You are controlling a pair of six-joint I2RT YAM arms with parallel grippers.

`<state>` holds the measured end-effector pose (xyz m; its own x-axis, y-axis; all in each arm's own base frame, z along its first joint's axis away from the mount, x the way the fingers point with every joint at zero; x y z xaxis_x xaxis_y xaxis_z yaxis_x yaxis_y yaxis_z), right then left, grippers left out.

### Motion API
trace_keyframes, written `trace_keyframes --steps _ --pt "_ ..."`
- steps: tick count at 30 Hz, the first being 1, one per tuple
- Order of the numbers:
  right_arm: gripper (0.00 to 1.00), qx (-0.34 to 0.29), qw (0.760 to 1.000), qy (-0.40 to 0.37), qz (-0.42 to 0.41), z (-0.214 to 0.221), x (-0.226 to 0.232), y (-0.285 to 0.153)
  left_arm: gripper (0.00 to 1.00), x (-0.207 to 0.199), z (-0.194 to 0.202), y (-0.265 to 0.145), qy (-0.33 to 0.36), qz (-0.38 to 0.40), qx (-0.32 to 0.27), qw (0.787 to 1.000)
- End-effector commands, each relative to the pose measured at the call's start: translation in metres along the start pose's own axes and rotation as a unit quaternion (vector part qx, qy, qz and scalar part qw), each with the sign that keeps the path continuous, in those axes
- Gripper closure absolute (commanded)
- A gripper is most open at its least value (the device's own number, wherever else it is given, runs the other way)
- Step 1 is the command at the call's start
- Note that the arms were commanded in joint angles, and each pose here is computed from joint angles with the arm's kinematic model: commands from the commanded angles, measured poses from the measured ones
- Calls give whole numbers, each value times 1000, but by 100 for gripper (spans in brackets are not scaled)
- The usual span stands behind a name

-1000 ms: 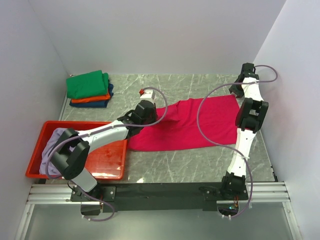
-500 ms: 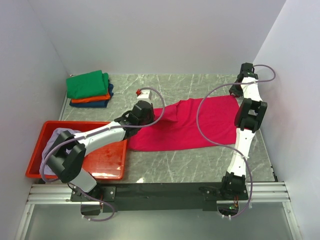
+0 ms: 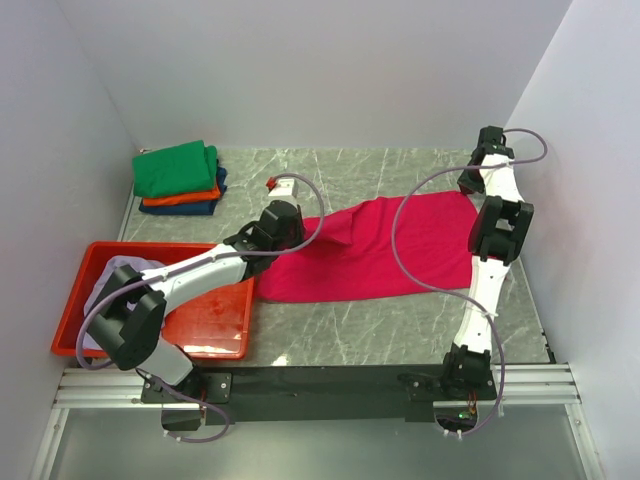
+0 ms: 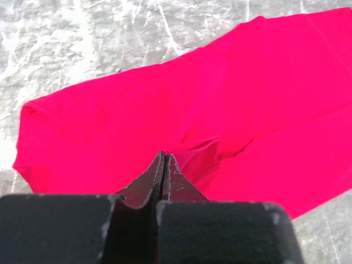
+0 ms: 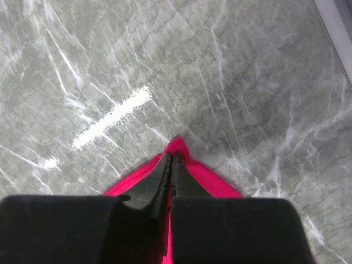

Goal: Fold and stack the t-shirts
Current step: Fold the tshirt

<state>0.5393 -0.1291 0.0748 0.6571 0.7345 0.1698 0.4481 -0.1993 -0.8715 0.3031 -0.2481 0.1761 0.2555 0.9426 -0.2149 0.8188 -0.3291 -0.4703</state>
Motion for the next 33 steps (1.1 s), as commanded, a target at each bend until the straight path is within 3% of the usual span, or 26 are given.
trace_keyframes --steps 1,9,33 --pt "100 -11 1000 -10 -6 2 2 -12 100 9 -11 -5 -11 -15 -22 1000" --pt "100 -82 995 26 -40 -15 -5 -57 100 37 -21 -13 -32 -38 -37 998" --pt "100 -117 991 60 29 45 -82 -108 100 49 -14 -64 -65 -9 -19 998"
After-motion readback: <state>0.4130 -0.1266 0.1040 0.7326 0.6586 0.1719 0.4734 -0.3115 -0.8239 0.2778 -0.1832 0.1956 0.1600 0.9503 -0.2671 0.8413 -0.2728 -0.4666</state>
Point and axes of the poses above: each gripper's point midway between its finger pads, its own y axis out along the fingers, its own x axis along the line the jaws close on, z = x × y, the point moved 6 cm from there along -y, back along the fingers, and after that the axes turned 8 degrees about y, right-handed, at the moved point
